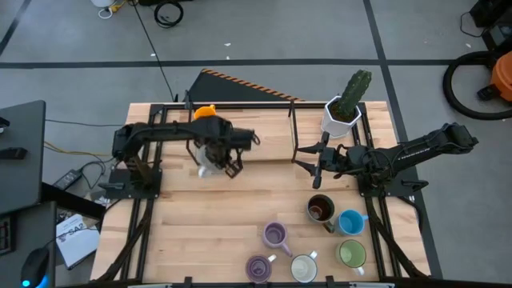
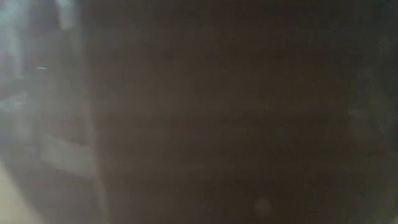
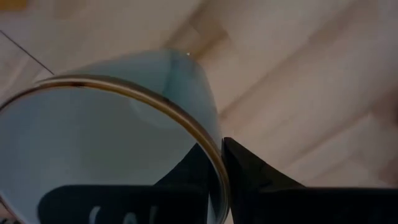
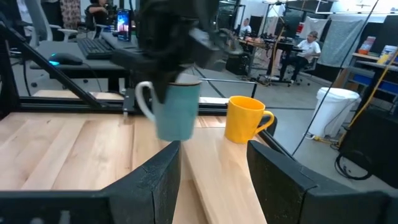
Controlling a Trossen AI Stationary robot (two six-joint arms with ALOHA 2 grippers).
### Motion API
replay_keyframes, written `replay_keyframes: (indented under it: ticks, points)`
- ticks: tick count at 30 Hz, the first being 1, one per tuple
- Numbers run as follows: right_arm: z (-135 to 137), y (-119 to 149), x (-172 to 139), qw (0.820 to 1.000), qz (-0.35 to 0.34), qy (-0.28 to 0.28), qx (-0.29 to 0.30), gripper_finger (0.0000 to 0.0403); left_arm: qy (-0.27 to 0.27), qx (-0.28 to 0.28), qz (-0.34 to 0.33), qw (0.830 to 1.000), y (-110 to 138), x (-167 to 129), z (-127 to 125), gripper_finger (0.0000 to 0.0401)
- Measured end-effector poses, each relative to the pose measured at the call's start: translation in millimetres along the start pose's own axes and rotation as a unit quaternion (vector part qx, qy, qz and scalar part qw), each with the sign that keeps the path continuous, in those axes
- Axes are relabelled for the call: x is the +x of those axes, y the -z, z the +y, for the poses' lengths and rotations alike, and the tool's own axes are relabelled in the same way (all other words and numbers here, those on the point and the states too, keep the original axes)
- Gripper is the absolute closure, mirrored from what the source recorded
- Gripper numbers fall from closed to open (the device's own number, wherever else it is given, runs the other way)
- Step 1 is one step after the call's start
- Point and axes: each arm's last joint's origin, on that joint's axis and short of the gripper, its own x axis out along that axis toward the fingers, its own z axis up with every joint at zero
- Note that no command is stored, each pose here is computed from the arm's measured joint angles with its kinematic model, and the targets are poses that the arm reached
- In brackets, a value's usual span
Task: Place coffee mugs
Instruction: Put the light blue mug on the shelf
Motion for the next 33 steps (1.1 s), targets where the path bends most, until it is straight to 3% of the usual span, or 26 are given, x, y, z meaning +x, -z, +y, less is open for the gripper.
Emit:
replay_keyframes:
  ticks: [15, 27, 33]
  points:
    - [0, 0, 0, 1.0, -0.002, -0.002, 0.0, 0.0213, -0.041, -0.091, 0.028, 0.995, -56, 31, 49, 0.0365]
    - [0, 0, 0, 1.0, -0.002, -0.003, -0.001, 0.0213, -0.028, -0.153, 0.028, 0.987, -74, 33, 78, 0.0365]
    - [2, 0, -1, 1.0, -0.002, -0.007, -0.004, 0.0213, -0.031, -0.154, 0.036, 0.987, -75, 36, 80, 0.0365]
